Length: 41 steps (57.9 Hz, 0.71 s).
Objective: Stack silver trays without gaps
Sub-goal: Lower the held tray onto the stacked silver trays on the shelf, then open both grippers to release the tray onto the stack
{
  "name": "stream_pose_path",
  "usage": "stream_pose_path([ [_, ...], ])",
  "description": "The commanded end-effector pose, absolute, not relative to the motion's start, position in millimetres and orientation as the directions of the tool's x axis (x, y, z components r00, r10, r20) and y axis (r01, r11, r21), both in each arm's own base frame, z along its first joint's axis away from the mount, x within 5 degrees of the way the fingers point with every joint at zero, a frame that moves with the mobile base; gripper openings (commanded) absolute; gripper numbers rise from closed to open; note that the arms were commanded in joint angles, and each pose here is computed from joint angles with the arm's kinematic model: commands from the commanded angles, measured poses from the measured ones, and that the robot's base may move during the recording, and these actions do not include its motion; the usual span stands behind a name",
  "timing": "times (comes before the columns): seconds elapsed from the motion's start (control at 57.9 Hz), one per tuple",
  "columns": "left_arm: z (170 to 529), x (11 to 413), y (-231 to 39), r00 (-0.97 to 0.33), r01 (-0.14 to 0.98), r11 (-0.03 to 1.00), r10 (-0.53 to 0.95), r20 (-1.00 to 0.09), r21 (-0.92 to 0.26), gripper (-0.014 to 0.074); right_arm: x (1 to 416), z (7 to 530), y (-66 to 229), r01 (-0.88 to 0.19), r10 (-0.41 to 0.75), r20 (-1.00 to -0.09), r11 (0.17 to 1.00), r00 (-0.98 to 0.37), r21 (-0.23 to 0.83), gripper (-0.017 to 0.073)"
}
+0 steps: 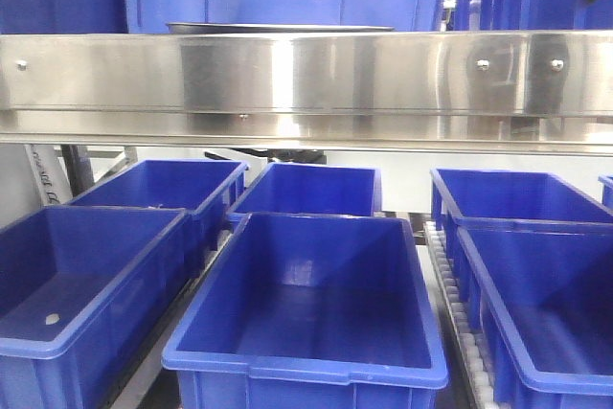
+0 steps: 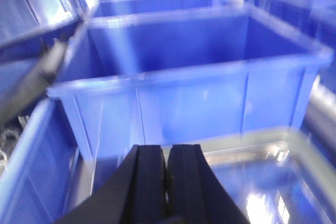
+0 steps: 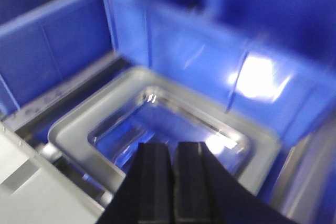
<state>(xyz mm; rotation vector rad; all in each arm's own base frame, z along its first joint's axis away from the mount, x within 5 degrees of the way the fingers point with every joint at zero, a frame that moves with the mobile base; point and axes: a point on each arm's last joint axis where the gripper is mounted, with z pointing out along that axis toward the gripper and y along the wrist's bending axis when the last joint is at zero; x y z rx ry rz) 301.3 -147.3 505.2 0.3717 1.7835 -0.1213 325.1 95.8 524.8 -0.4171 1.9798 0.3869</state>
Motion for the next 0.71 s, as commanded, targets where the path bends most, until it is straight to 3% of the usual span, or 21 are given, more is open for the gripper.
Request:
stream_pose_path([
  [0.0,515,279,-137,-0.096,0.331,0.939,0.136,-0.986,0.097,-0.0017,295,552,86,-0.449,-0.139,-0.944,0.894,-0.3,0.011,-0.0078],
  [0.138,499,243,-123,-0.014,0.376,0.923,0.093,-0.996,0.081,-0.0017,256,571,77,-0.457,-0.163,-0.962,0.888,-0.217,-0.047,-0.0078],
  [0.311,478,197,-85,0.074,0.361,0.932,-0.019,-0.997,0.009,-0.0017,207,562,64,-0.426,-0.123,-0.982,0.904,-0.145,-0.05,-0.0078],
  [0.501,471,144,-43,0.108,0.255,0.967,-0.034,-0.994,-0.006,-0.0017,133,517,44,-0.373,-0.043,-0.999,0.927,-0.02,-0.032,-0.0078],
  [0.691,462,103,-27,0.158,0.237,0.972,-0.042,-0.986,-0.004,-0.0017,68,460,28,-0.348,0.003,-0.998,0.937,0.066,-0.02,-0.0078],
])
